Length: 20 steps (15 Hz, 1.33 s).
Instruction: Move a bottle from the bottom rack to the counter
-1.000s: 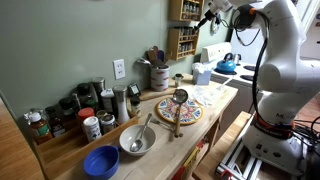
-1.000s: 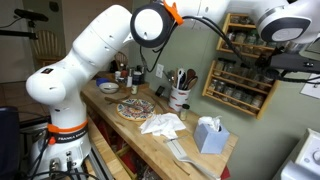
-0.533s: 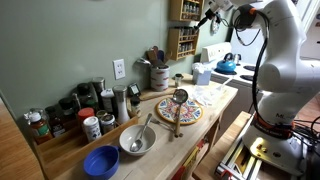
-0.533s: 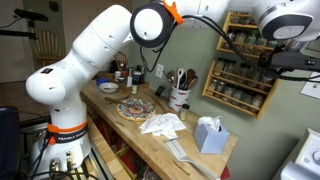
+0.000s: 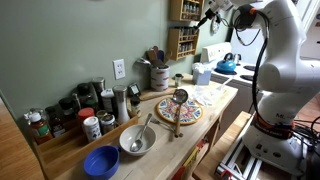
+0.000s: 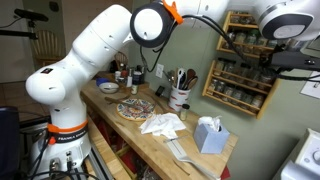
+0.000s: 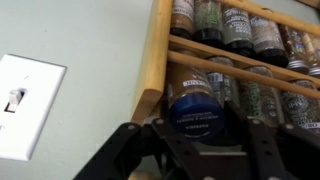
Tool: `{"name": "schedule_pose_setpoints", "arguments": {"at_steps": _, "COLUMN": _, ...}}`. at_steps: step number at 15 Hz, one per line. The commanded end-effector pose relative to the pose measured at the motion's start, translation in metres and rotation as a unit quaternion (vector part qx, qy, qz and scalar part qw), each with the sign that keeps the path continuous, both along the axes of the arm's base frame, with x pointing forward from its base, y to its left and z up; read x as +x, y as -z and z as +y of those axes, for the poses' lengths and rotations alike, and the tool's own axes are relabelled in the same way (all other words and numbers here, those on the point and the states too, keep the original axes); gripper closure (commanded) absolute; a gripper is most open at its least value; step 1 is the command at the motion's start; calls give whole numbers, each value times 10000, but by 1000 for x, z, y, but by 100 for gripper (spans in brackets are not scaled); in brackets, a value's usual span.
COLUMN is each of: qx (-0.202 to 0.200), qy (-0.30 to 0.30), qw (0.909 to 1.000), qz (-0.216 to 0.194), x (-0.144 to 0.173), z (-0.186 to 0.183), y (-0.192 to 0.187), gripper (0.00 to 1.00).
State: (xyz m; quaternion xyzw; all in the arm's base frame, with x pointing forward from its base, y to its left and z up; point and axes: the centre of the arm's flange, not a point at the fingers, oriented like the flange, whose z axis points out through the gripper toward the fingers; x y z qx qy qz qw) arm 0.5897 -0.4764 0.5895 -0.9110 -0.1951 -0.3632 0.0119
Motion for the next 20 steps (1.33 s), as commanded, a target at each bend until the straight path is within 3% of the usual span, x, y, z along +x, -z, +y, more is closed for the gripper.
{"name": "schedule_pose_setpoints", "arguments": {"at_steps": 1, "qx": 157, "qy": -90, "qw": 9998, "qz": 16, "x": -8, "z": -9, "y": -7, "gripper": 69}}
{"name": "schedule_pose_setpoints", "arguments": {"at_steps": 13, "qx": 741, "qy": -43, "qw": 9970, "qz": -240, "x": -33, "z": -27, "y": -15, "gripper": 69}}
{"name": "schedule_pose_setpoints", "arguments": {"at_steps": 20, "qx": 731, "qy": 239, "qw": 9969, "qz": -141, "x": -25, "z": -16, "y": -12, "gripper": 69}}
